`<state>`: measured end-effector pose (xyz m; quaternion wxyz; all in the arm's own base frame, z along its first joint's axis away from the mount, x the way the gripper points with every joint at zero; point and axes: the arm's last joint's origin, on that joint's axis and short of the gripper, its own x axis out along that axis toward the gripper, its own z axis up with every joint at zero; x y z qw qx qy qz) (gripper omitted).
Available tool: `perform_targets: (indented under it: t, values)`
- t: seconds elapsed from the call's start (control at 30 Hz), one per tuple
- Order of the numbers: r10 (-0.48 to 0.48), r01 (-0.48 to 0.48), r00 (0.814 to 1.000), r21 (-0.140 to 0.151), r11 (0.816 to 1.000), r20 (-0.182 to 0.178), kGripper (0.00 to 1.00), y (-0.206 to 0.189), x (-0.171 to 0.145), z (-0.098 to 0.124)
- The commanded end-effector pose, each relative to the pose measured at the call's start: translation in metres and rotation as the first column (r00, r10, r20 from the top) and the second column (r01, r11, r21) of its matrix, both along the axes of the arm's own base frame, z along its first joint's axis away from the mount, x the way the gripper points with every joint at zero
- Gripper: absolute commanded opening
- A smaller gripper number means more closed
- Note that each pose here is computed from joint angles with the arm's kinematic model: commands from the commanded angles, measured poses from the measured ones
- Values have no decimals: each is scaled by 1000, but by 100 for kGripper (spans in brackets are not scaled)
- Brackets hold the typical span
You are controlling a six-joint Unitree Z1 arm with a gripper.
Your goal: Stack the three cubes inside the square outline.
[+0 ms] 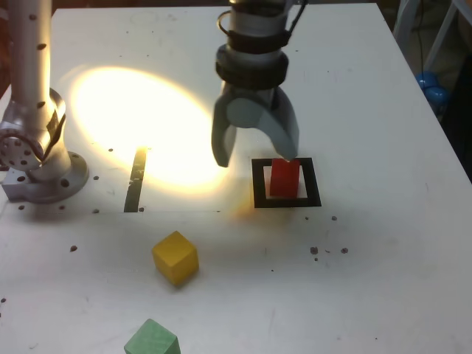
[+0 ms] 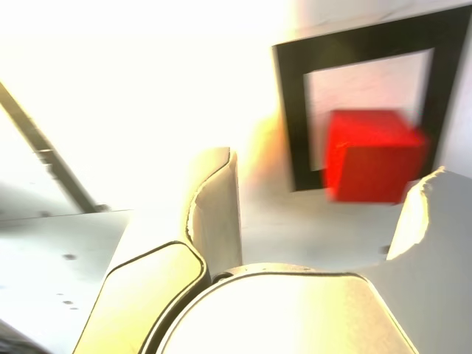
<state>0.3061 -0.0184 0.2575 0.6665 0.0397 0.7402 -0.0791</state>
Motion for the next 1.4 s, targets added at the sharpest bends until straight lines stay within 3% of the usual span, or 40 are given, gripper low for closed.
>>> perform_targets:
  t: [0.0,0.3,0.57,0.83,1.37]
  values:
    - [-34,34,999,8,999,0,99,-6,-8,4]
    - [-238,240,971,54,969,-34,99,-50,-49,5]
    - [-390,393,919,49,918,-50,98,-88,-81,-10]
    - [-480,482,876,46,875,-46,98,-121,-95,-16]
    - [-516,521,852,43,853,-86,88,-155,-87,-43]
